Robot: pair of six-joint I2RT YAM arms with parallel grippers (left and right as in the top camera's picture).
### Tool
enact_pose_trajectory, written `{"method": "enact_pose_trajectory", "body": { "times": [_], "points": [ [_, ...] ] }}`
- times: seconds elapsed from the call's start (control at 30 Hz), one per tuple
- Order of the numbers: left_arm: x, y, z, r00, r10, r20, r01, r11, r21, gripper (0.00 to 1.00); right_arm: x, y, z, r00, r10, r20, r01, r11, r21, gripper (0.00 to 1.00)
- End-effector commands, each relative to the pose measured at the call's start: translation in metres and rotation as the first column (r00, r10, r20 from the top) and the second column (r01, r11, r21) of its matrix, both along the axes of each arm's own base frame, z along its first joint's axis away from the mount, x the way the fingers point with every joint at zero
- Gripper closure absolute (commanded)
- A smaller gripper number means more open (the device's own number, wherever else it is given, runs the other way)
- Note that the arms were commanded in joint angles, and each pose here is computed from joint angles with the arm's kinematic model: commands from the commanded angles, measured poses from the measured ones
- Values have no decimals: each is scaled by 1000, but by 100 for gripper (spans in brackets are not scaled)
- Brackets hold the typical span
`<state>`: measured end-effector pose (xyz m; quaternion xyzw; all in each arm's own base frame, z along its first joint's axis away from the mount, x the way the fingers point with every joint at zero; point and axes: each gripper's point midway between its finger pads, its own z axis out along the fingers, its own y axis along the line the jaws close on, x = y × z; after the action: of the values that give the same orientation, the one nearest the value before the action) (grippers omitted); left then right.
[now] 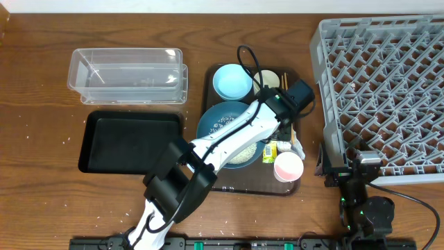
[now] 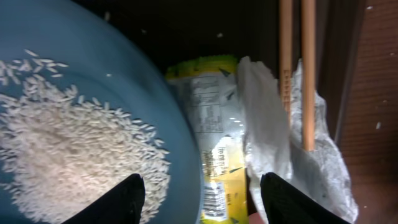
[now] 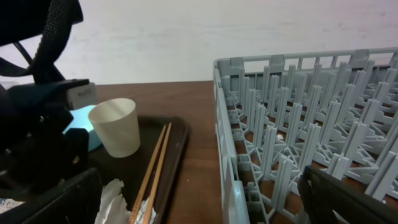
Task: Sort waste into correct bins and load items into the dishwasher rack
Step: 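Reach the left gripper to the blue rice bowl and grasp its rim, then lift the blue bowl with the left gripper toward the black tray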
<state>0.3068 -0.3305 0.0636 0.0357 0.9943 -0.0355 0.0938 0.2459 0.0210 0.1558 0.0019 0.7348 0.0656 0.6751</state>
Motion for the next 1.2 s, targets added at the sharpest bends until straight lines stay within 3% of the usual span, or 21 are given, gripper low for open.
{"method": "enact_pose_trajectory", "body": {
  "times": [0.0,0.1,0.3,0.53,0.7,1.17],
  "points": [
    [-3,14,-18,998,55,-19,-54,997,47,37,0,1,-1,1000,4,0,-4,1000,-9,1],
    [-5,18,-25,998,56,-26,-54,996,72,38,0,1,-1,1000,4,0,-4,1000,-9,1],
    [-6,20,-26,998,56,-28,-54,995,79,56,0,1,-1,1000,4,0,-4,1000,-9,1],
    [-7,20,-26,998,55,-31,-53,995,82,68,0,1,-1,1000,4,0,-4,1000,-9,1],
    [-9,21,-24,998,54,-39,-51,996,79,94,0,1,-1,1000,4,0,-4,1000,-9,1],
    [-15,28,55,998,55,39,-55,998,-18,94,0,1,-1,1000,4,0,-4,1000,-9,1]
  ]
}}
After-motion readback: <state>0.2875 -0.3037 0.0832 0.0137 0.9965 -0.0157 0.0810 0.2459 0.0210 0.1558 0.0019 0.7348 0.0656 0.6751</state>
